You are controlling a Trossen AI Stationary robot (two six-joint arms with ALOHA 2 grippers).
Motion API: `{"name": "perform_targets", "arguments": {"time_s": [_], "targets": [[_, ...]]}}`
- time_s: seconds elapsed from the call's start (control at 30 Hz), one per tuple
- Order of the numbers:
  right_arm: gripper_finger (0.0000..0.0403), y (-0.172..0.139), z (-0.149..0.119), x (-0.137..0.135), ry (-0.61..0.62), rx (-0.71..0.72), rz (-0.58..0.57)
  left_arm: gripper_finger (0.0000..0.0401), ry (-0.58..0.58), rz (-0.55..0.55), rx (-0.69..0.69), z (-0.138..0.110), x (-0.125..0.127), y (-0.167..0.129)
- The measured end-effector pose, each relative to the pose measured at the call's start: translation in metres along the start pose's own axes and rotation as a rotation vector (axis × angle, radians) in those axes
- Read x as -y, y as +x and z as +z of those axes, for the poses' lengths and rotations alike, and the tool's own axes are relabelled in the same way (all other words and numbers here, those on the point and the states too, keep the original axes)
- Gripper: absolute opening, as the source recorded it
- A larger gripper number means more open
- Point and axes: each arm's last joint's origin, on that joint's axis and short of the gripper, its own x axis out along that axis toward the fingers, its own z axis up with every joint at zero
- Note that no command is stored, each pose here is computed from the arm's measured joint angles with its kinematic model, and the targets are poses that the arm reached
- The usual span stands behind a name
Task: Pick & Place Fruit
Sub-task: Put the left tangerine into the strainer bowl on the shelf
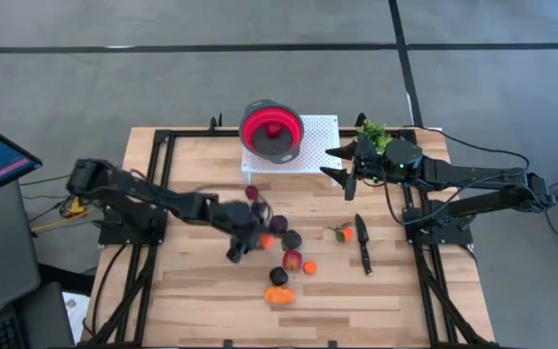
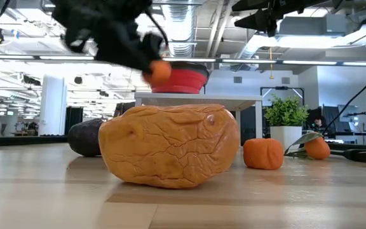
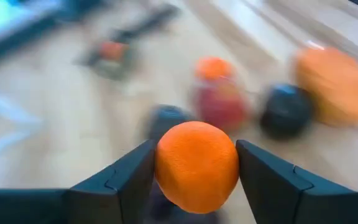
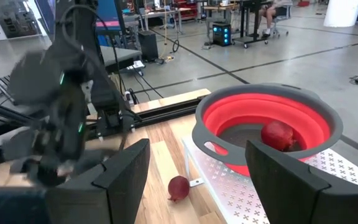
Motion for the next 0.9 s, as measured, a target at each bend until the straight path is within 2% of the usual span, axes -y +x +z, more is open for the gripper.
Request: {"name": "perform_targets", "arguments": {"time_s": [0.27, 0.5, 0.67, 0.9], "targets": [[0.026, 0.0, 0.0, 0.0, 0.0, 0.001, 0.0, 0.0214, -0.076, 0.383, 0.303, 0.022, -0.064, -0.08], [0.026, 0.0, 0.0, 0.0, 0.0, 0.001, -0.001, 0.0214, -0.087, 0.666, 0.555, 0.029, -0.098, -0.136], [0.026, 0.0, 0.0, 0.0, 0.0, 0.001, 0.0, 0.0214, -0.108, 0.797, 0.646, 0.028, -0.113, -0.154], [0.026, 0.0, 0.001, 0.0, 0.001, 0.008, 0.0, 0.0214, -0.387, 0.821, 0.765, 0.014, -0.136, -0.154]]}}
